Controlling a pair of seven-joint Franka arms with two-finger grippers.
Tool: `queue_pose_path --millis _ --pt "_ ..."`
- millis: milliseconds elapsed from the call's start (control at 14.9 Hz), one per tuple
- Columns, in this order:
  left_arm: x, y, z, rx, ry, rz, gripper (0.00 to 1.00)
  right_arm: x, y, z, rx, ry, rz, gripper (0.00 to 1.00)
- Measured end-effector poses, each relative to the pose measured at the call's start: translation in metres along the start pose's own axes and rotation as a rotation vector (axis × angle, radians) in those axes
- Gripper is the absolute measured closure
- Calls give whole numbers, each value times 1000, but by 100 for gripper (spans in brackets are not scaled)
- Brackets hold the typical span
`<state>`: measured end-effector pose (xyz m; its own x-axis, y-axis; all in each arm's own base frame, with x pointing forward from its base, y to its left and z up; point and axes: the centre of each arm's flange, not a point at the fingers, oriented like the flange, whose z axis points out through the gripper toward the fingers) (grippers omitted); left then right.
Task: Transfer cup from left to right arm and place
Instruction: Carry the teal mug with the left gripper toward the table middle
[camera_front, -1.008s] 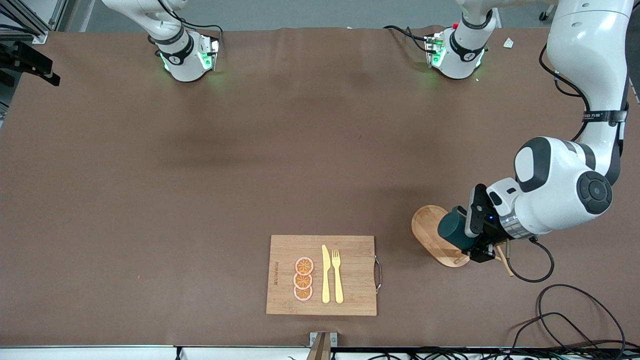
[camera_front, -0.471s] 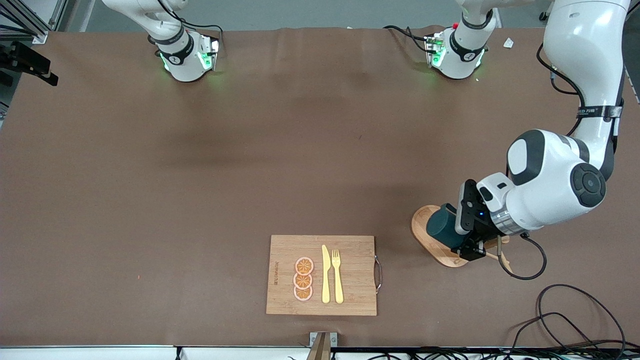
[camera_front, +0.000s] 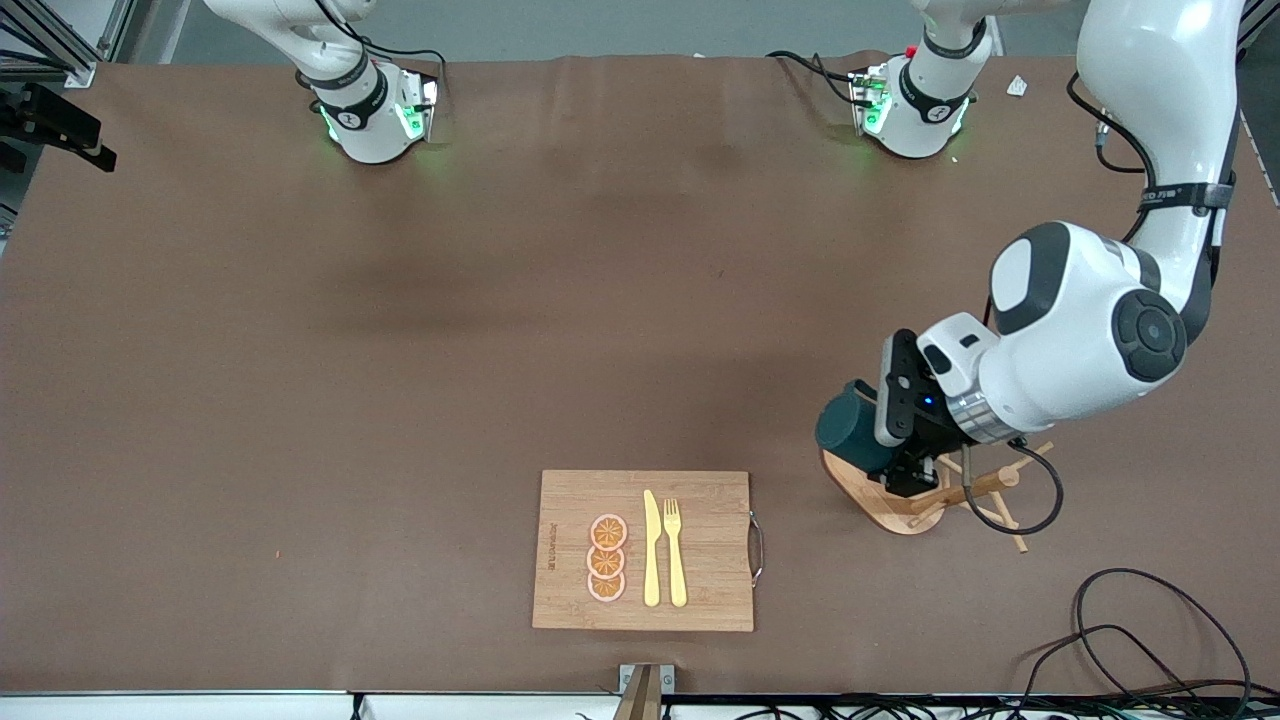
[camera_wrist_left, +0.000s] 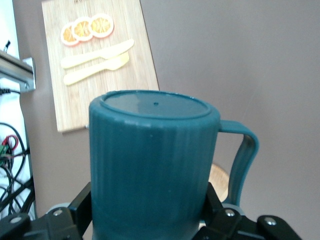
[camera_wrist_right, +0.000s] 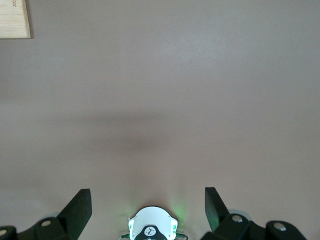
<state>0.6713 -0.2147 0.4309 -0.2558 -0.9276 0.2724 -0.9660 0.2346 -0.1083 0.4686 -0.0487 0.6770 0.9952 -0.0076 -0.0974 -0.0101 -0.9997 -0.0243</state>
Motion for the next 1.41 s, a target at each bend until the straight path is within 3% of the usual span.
queue_pose_path --millis 336,538,1008,1412 --pt "82 12 5 0 -116 89 13 0 0 0 0 0 0 0" --pt "146 29 20 2 -222 159 13 0 0 0 0 0 0 0" --pt "316 124 99 84 -572 263 13 0 0 0 0 0 0 0" --pt "395 238 247 262 -917 381 13 0 0 0 0 0 0 0"
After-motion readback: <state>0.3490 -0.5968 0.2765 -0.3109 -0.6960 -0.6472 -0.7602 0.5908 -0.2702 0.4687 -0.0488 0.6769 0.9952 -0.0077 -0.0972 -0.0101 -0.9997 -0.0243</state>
